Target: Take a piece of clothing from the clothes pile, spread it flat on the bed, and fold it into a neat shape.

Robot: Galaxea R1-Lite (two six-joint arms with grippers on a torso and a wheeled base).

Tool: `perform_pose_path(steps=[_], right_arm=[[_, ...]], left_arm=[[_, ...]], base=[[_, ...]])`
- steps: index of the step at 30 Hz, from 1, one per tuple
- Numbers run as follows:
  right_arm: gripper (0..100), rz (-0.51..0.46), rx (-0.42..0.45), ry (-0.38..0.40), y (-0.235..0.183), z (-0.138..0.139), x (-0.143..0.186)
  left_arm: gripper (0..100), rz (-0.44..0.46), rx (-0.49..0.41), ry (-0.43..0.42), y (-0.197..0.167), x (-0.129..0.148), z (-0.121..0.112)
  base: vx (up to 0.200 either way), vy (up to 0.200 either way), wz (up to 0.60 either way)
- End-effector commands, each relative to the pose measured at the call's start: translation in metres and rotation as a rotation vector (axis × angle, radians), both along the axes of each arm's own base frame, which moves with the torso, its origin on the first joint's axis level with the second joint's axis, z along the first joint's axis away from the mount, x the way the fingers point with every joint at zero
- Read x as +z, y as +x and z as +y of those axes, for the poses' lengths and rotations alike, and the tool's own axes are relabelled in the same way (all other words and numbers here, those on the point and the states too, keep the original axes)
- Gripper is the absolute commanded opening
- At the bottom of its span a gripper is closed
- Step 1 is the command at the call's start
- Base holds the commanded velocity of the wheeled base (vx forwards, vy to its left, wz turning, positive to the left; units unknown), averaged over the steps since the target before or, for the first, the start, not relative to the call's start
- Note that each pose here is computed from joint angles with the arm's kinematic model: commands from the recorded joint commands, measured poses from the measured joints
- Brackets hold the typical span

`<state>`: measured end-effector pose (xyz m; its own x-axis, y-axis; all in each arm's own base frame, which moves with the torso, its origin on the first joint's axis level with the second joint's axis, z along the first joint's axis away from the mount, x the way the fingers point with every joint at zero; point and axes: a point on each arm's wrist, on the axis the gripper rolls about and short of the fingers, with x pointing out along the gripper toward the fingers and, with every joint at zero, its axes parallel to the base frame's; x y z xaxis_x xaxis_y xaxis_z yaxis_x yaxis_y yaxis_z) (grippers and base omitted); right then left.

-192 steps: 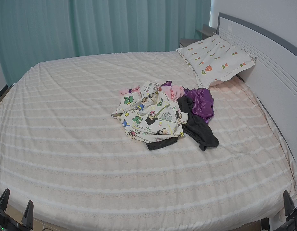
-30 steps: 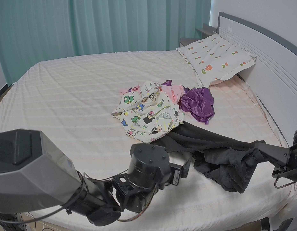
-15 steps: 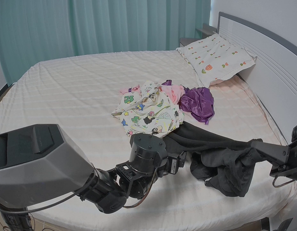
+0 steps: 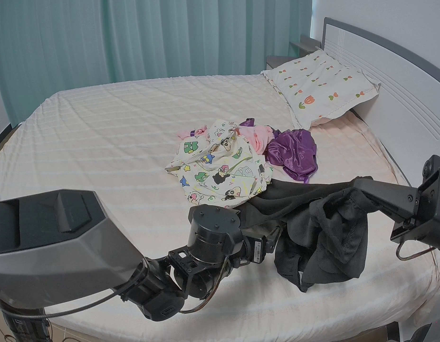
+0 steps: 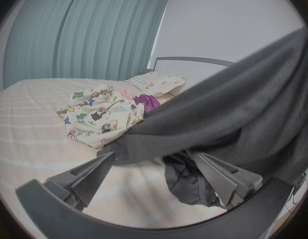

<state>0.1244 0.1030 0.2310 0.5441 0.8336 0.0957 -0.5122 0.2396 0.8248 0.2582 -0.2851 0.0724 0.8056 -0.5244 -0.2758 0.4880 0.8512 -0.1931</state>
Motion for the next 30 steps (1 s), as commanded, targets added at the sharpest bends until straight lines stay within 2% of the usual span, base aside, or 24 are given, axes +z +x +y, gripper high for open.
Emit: perform_pose_path(steps=[1,9,11,14,18,21,24,27,30], right_arm=[[0,0.0,0.031,0.002,0.001,0.01,0.005],[0,-0.033,0.052,0.029,-0.009,0.006,0.011],[0,-0.033,0.052,0.029,-0.011,0.005,0.011],[0,-0.028,0.049,0.025,-0.01,0.005,0.009],[0,-0.024,0.046,0.021,-0.009,0.005,0.008],[0,-0.021,0.046,0.019,-0.009,0.005,0.008],[0,-0.017,0.045,0.015,-0.008,0.006,0.006],[0,-0.013,0.025,0.012,-0.005,0.004,0.006],[0,-0.004,0.017,0.005,-0.002,0.005,0.004]], left_arm=[[100,0.003,-0.009,-0.019,0.001,-0.004,0.005],[100,-0.004,0.109,-0.072,0.052,-0.016,0.024],[100,0.043,0.044,-0.157,0.055,-0.012,0.023],[100,0.073,-0.01,-0.207,0.06,-0.008,0.027],[100,0.091,0.012,-0.197,0.073,-0.018,0.036],[100,0.096,0.031,-0.188,0.091,-0.04,0.028],[100,0.101,0.023,-0.191,0.097,-0.041,0.027],[100,0.146,0.043,-0.158,0.107,-0.047,0.025],[100,0.129,0.064,-0.163,0.118,-0.048,0.019]], base=[[0.0,0.0,0.0],[0.0,0.0,0.0],[0.0,0.0,0.0],[0.0,0.0,0.0],[0.0,0.0,0.0],[0.0,0.0,0.0],[0.0,0.0,0.0],[0.0,0.0,0.0],[0.0,0.0,0.0]])
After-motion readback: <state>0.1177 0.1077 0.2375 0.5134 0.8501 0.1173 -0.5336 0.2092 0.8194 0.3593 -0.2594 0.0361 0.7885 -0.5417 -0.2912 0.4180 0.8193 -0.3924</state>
